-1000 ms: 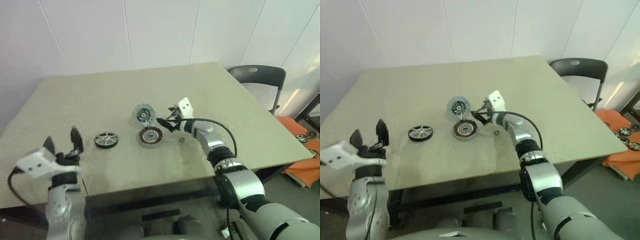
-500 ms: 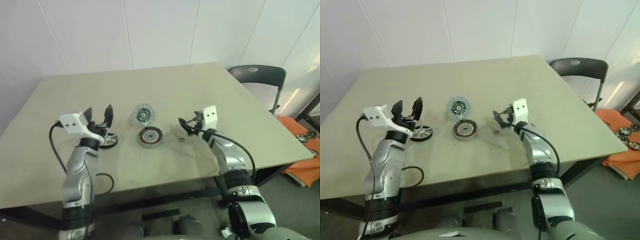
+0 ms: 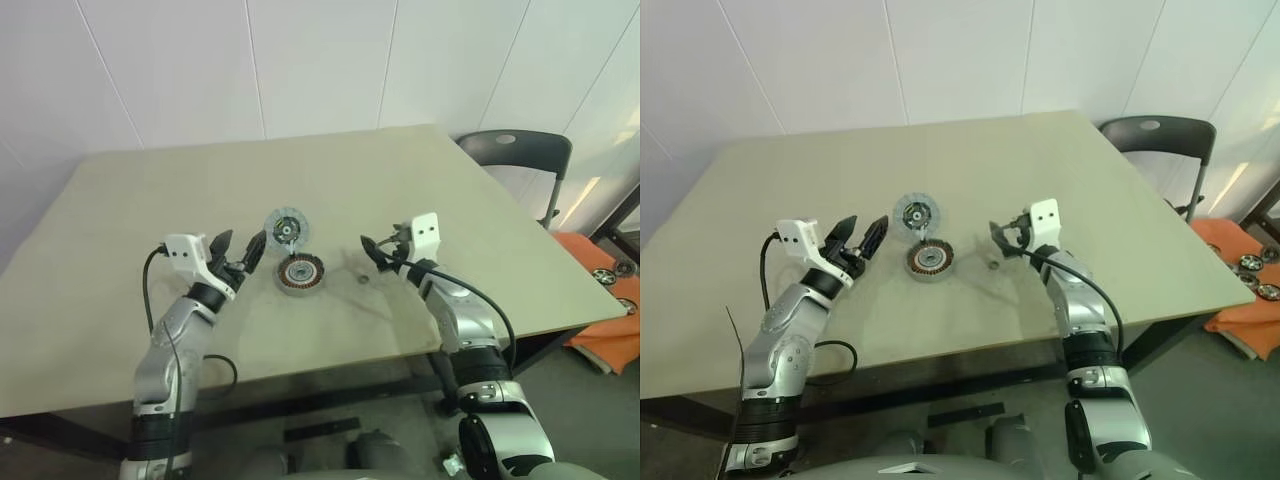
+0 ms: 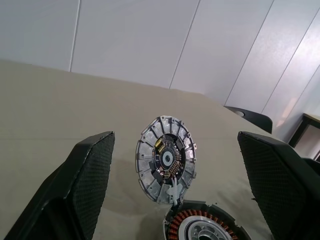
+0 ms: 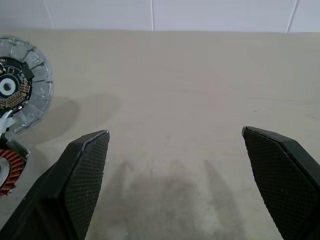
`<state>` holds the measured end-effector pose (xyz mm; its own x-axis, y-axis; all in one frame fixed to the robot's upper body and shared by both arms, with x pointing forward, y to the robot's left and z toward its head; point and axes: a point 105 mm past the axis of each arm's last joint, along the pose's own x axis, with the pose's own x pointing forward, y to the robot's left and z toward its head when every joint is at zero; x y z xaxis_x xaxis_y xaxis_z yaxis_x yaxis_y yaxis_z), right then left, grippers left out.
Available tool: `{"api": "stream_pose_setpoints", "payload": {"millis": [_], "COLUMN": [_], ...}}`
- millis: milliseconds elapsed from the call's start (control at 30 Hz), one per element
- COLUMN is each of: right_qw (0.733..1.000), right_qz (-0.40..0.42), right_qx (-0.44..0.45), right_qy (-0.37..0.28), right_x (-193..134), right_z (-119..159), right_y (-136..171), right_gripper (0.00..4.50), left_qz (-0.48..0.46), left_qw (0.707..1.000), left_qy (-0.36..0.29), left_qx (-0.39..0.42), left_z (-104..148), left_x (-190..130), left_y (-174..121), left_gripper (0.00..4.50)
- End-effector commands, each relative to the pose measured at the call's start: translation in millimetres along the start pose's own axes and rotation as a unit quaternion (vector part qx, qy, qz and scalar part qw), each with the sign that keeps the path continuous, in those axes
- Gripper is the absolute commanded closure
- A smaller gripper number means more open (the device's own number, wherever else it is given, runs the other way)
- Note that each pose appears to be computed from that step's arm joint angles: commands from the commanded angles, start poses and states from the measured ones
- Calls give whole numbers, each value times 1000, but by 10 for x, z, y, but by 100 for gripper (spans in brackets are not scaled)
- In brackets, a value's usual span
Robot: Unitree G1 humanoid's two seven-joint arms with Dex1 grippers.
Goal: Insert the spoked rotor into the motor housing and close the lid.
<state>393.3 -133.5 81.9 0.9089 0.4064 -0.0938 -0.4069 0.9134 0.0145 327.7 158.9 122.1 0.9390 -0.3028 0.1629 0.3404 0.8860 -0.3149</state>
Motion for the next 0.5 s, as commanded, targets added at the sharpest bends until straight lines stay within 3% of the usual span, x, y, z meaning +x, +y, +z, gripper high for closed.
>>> {"api": "stream_pose_setpoints", "payload": {"millis": [33,500], "right_qw": [999,982], "right_qz": [27,186], "right_qx": [-21,-28], "right_qy": [-29,-21], "right_x": [92,646], "right_z": [246,371], "right_y": [91,880], "right_gripper": [6,6], "left_qz": [2,198], "left_qw": [999,972], "left_qy": [-39,-113], "left_qx": [18,60], "left_z": [194,488], "left_x": [-15,-959], "left_y": [-45,259], "left_gripper": [32,32]}}
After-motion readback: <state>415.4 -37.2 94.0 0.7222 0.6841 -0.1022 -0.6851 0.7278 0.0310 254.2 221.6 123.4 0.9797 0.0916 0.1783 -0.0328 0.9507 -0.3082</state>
